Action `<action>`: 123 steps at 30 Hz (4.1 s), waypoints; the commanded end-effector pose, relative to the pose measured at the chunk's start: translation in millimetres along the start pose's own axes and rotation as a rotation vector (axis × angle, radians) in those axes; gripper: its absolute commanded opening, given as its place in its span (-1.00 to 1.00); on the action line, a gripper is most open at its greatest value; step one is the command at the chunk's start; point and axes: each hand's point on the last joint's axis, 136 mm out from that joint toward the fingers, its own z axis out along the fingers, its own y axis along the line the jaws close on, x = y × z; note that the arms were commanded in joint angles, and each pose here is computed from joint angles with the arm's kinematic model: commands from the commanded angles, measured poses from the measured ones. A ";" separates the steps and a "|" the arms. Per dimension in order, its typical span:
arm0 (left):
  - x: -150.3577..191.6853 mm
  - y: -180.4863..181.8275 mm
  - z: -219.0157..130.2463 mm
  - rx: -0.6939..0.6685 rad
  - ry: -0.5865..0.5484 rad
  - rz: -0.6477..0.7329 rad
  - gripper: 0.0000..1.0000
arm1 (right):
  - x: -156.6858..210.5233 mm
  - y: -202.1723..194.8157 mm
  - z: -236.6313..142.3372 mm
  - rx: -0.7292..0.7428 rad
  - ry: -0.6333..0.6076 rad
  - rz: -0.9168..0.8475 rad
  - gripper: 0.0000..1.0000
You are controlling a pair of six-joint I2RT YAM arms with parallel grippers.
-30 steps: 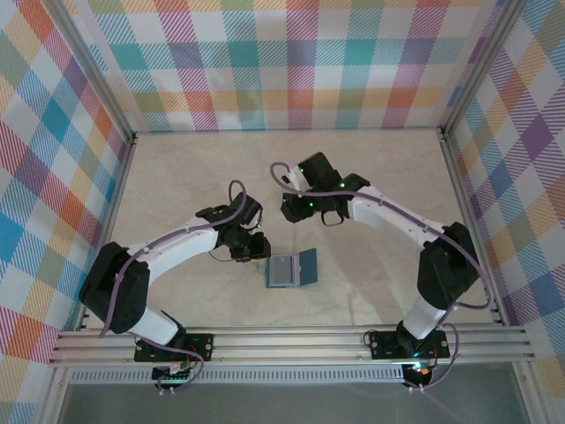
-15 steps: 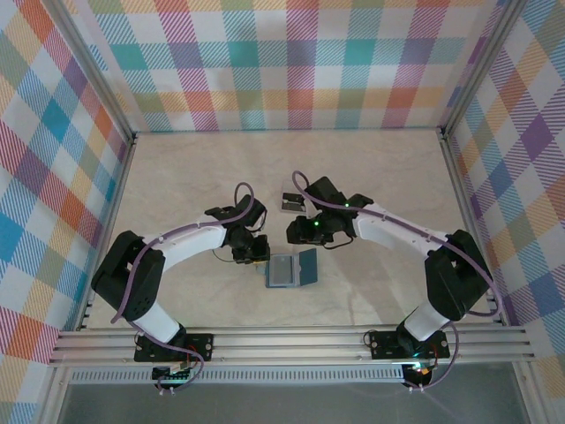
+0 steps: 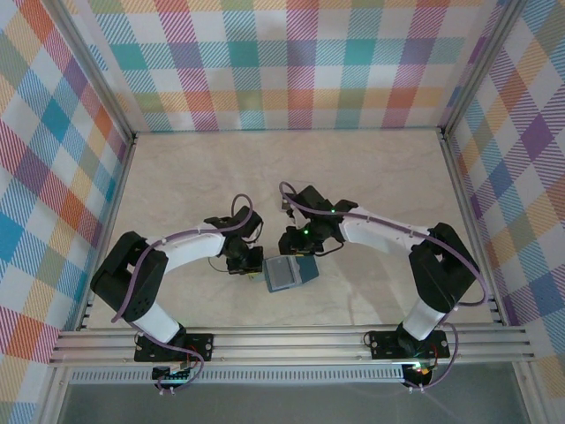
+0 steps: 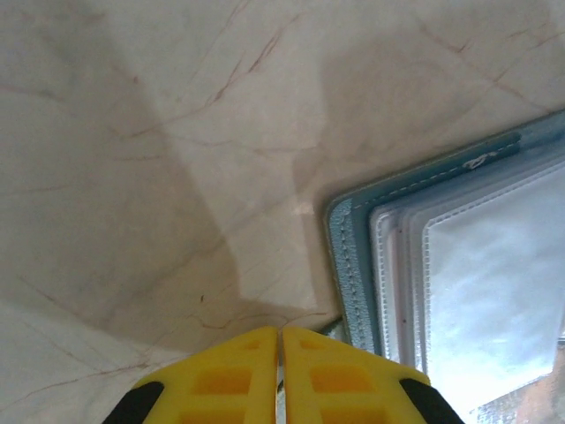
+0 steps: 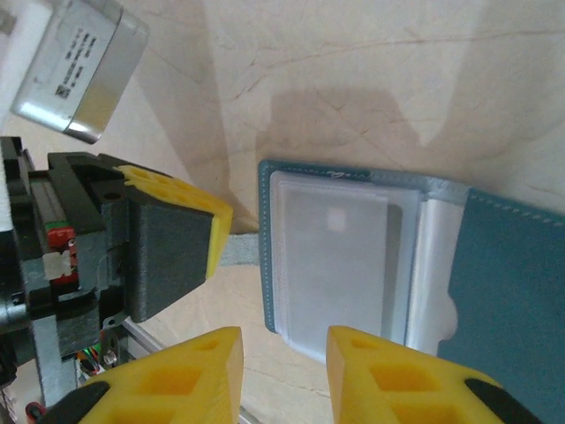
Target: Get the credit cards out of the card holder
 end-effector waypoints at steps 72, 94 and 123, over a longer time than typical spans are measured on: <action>19.1 -2.9 26.9 -0.009 -0.003 -0.084 -0.87 | 30.6 2.6 79.2 -0.070 0.153 0.157 -0.53; 17.7 -0.5 21.0 -0.041 -0.006 -0.084 -0.87 | 33.0 -23.5 42.8 0.119 0.084 0.074 -0.19; 15.2 -5.4 18.9 -0.030 -0.006 -0.069 -0.87 | 19.2 -51.6 9.7 0.390 0.052 -0.033 -0.17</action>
